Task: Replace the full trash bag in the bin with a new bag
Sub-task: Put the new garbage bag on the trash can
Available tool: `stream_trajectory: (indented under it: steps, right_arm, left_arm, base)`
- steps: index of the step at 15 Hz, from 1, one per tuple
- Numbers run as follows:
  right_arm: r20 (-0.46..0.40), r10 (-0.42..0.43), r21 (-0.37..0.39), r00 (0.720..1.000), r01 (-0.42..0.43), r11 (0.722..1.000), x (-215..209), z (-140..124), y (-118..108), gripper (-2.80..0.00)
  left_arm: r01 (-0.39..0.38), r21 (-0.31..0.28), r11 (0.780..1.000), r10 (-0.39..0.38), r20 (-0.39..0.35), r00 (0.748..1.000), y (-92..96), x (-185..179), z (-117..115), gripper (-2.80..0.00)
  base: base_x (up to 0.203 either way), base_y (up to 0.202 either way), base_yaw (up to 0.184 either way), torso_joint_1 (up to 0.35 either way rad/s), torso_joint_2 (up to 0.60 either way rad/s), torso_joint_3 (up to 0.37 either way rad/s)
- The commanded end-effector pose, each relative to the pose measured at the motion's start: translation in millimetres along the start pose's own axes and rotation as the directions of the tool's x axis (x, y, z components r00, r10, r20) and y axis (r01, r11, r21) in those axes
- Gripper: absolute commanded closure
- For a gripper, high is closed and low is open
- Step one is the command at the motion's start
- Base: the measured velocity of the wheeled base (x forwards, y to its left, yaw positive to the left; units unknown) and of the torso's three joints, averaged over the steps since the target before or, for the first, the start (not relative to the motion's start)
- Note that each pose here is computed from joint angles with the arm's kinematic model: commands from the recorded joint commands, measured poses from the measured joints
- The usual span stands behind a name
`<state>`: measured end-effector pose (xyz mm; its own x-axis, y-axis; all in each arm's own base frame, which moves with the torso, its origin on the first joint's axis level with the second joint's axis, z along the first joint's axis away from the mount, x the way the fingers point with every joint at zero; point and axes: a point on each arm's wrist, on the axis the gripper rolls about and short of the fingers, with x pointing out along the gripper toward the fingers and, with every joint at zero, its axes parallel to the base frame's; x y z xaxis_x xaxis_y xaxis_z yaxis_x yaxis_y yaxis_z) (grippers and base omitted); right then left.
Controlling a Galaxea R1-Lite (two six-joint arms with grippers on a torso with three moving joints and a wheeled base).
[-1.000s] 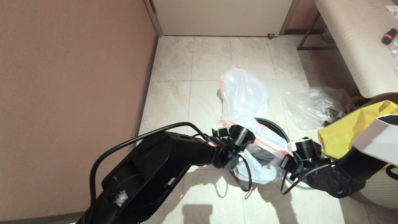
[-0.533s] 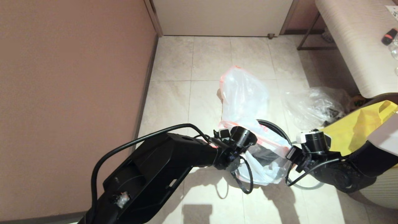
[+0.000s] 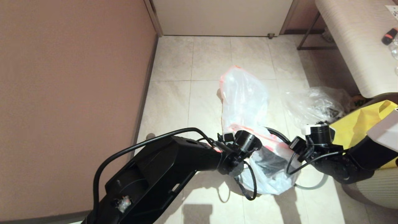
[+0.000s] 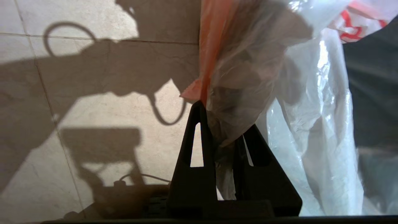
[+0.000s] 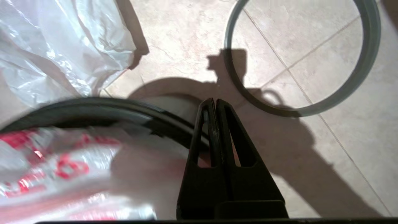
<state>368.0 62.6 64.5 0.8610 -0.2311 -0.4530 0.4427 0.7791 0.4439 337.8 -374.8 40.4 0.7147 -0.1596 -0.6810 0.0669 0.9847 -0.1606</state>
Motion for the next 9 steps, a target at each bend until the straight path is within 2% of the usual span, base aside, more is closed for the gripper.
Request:
stream_trajectory:
  steps: [1,3,5,6,8,9]
  right_arm:
    - [0.011,0.011,0.013,1.0,-0.011,1.0,4.5,7.6,7.0,0.0]
    - [0.008,0.007,0.023,1.0,-0.007,1.0,6.5,20.2,14.6,0.0]
    - [0.03,0.019,0.041,0.999,-0.02,0.999,-11.6,40.7,16.3,0.0]
    - [-0.002,0.007,0.034,1.0,-0.006,0.999,-25.2,46.3,14.7,0.0]
    - [-0.169,-0.06,0.006,0.984,0.062,0.998,-42.5,35.8,5.9,0.0]
    - [-0.281,-0.042,0.012,0.959,0.048,0.999,-49.1,27.2,5.4,0.0]
  left_arm:
    - [0.002,-0.003,1.0,-0.002,0.003,1.0,-1.7,-1.9,-1.1,0.0]
    - [-0.003,0.006,1.0,0.003,-0.003,1.0,-2.9,-0.2,-6.1,0.0]
    - [-0.005,0.012,1.0,0.005,-0.002,1.0,-4.6,-0.4,-9.1,0.0]
    - [-0.008,0.01,1.0,0.008,0.004,1.0,-4.7,-1.0,-8.4,0.0]
    - [-0.008,0.008,1.0,0.008,0.006,1.0,-4.9,-0.5,-8.5,0.0]
    - [-0.007,0.007,1.0,0.007,0.006,1.0,-4.9,-0.5,-8.4,0.0]
  base:
    - [0.0,0.0,0.0,0.0,0.0,0.0]
    - [0.0,0.0,0.0,0.0,0.0,0.0]
    - [0.0,0.0,0.0,0.0,0.0,0.0]
    - [0.0,0.0,0.0,0.0,0.0,0.0]
    - [0.0,0.0,0.0,0.0,0.0,0.0]
    - [0.0,0.0,0.0,0.0,0.0,0.0]
